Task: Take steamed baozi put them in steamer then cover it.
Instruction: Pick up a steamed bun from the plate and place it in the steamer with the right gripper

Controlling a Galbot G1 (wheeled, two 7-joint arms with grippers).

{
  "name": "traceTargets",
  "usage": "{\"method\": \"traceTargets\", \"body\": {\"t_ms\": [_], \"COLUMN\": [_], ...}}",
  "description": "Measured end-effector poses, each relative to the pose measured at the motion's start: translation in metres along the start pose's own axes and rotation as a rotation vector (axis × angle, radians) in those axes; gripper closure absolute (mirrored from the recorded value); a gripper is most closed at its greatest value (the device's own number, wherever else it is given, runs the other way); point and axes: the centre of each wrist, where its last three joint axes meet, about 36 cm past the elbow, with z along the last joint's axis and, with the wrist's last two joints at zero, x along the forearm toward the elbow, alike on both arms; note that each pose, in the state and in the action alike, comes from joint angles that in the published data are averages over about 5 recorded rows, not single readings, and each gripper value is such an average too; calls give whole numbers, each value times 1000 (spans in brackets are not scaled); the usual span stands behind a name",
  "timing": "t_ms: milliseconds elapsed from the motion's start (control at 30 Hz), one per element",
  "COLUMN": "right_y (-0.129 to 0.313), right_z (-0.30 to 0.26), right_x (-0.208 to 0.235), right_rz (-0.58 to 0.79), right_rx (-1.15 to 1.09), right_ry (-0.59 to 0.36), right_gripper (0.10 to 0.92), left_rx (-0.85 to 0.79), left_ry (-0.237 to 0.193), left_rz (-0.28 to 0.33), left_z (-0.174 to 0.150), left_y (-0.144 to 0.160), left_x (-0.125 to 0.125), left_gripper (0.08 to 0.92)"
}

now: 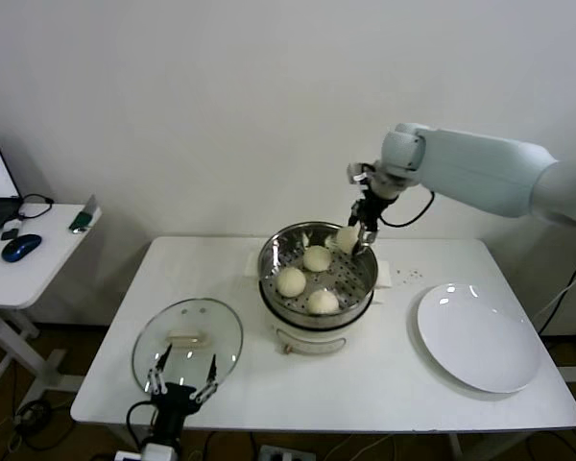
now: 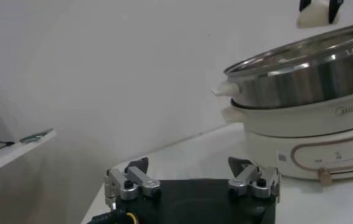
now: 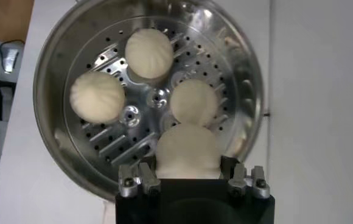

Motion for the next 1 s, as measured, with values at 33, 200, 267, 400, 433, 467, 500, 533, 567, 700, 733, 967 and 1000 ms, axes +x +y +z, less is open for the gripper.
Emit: {"method": "traceTargets", "body": {"t_ms": [33, 200, 267, 400, 433, 467, 500, 533, 567, 700, 733, 967, 1000], "right_y": [1, 7, 9, 12, 12, 12, 13, 13, 13, 13, 13, 12, 12], "right_z": [-2, -5, -5, -6, -7, -8, -8, -9, -9, -9, -9, -6, -6], "right_x": [-5, -31, -39, -52, -54, -56, -59, -61, -63, -67, -67, -64, -62], "right_rz": [-9, -49, -62, -81, -84, -87, -89, -91, -92, -89, -86, -73, -73], "right_rx": [0, -1, 0, 3, 5, 7, 8, 8, 8, 4, 2, -10, -11], "right_ry": [4, 21, 28, 42, 46, 49, 52, 55, 57, 64, 65, 55, 52], "right_gripper": [336, 335, 335, 335, 335, 335, 334, 329, 324, 249, 228, 200, 200], "left_rx": [0, -3, -5, -6, -6, -6, -6, -6, -6, -6, -7, -8, -9], "left_ry": [0, 0, 0, 5, 5, 6, 6, 7, 7, 7, 6, 7, 7], "left_rz": [0, -2, -2, -1, 0, 0, 0, 0, -1, -1, 0, 1, 1], "left_z": [0, 1, 2, 4, 4, 5, 5, 5, 5, 5, 5, 6, 6], "left_y": [0, 1, 2, 2, 2, 2, 2, 2, 2, 2, 2, 2, 2], "left_x": [-1, -3, -4, -4, -4, -4, -4, -4, -4, -4, -4, -3, -3], "left_gripper": [177, 177, 177, 177, 177, 177, 177, 177, 177, 177, 177, 177, 177]}}
